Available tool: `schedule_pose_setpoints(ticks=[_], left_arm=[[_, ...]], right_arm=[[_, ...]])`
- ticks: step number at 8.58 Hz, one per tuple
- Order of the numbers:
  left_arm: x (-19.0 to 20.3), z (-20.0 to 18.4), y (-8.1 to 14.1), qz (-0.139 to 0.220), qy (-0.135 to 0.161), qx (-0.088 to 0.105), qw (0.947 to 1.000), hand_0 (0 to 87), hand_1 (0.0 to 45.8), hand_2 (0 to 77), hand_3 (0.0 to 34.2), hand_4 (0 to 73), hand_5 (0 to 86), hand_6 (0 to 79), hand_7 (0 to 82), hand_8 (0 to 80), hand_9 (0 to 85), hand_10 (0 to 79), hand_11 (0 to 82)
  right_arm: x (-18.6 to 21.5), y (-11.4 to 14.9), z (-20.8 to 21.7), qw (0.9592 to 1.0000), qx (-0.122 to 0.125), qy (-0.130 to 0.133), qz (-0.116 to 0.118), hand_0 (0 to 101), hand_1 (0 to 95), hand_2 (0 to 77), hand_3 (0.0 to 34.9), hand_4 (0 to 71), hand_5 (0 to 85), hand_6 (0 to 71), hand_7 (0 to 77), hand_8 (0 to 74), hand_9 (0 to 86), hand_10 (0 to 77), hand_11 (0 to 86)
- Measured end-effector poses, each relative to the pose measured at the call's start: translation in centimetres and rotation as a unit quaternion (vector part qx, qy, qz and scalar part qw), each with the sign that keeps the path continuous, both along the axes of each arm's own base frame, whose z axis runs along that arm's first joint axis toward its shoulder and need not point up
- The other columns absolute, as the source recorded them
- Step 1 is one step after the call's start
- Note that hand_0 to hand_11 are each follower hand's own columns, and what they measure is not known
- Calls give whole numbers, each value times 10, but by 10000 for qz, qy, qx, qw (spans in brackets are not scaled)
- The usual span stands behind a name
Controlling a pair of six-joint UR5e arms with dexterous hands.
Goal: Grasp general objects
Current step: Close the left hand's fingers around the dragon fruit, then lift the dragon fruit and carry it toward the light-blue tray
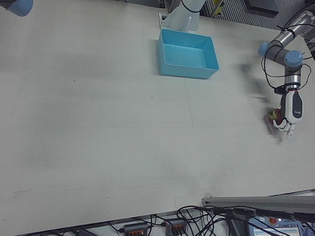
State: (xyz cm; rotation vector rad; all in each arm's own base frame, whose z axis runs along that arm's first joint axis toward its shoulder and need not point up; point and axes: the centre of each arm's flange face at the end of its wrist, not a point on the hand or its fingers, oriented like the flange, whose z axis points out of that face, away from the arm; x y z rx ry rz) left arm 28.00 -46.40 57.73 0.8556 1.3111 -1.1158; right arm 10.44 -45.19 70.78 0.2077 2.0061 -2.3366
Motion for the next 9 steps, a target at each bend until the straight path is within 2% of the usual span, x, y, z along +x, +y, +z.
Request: schedule_pose_setpoints(ticks=[1, 2, 3, 4, 6, 7, 9], left_arm=[[0, -1, 0, -27, 6, 17, 10000, 797, 0, 11, 4, 355, 682, 349, 671, 131, 191, 262, 251], [-1, -2, -1, -80, 18, 38, 10000, 797, 0, 11, 5, 371, 687, 376, 665, 376, 409, 262, 404], [-2, -2, -1, -116, 27, 52, 9999, 799, 0, 11, 3, 371, 687, 376, 665, 376, 409, 245, 551], [-2, -3, -1, -134, 48, 66, 9999, 796, 0, 27, 0, 387, 693, 398, 671, 469, 469, 196, 704], [-3, -14, 0, -100, 179, 124, 9997, 792, 0, 27, 0, 393, 693, 404, 671, 485, 469, 202, 704], [-2, -28, 2, 34, 300, 187, 9994, 792, 0, 27, 0, 393, 693, 404, 671, 485, 469, 202, 704], [-2, -67, 12, 668, 477, 248, 9963, 791, 0, 33, 0, 398, 693, 409, 671, 491, 469, 202, 704]], right_arm=[[0, 0, 0, 10000, 0, 0, 0, 0, 949, 774, 0, 0, 0, 0, 0, 0, 5, 0, 0], [0, 0, 0, 10000, 1, 0, 0, 0, 949, 774, 0, 0, 0, 0, 0, 0, 5, 0, 0], [0, 0, 0, 10000, 2, 0, 0, 0, 949, 774, 0, 0, 0, 0, 0, 0, 5, 0, 0], [0, 0, 0, 10000, 2, 0, 0, 0, 949, 774, 0, 0, 0, 0, 0, 0, 5, 0, 5], [0, 0, 0, 10000, 2, 0, 0, 0, 949, 774, 0, 0, 0, 0, 0, 0, 5, 0, 0], [0, 0, 0, 10000, 2, 0, 0, 0, 949, 774, 0, 0, 0, 0, 0, 0, 5, 0, 0], [0, 0, 0, 10000, 0, 0, 0, 0, 949, 774, 0, 0, 0, 0, 0, 0, 5, 0, 0]])
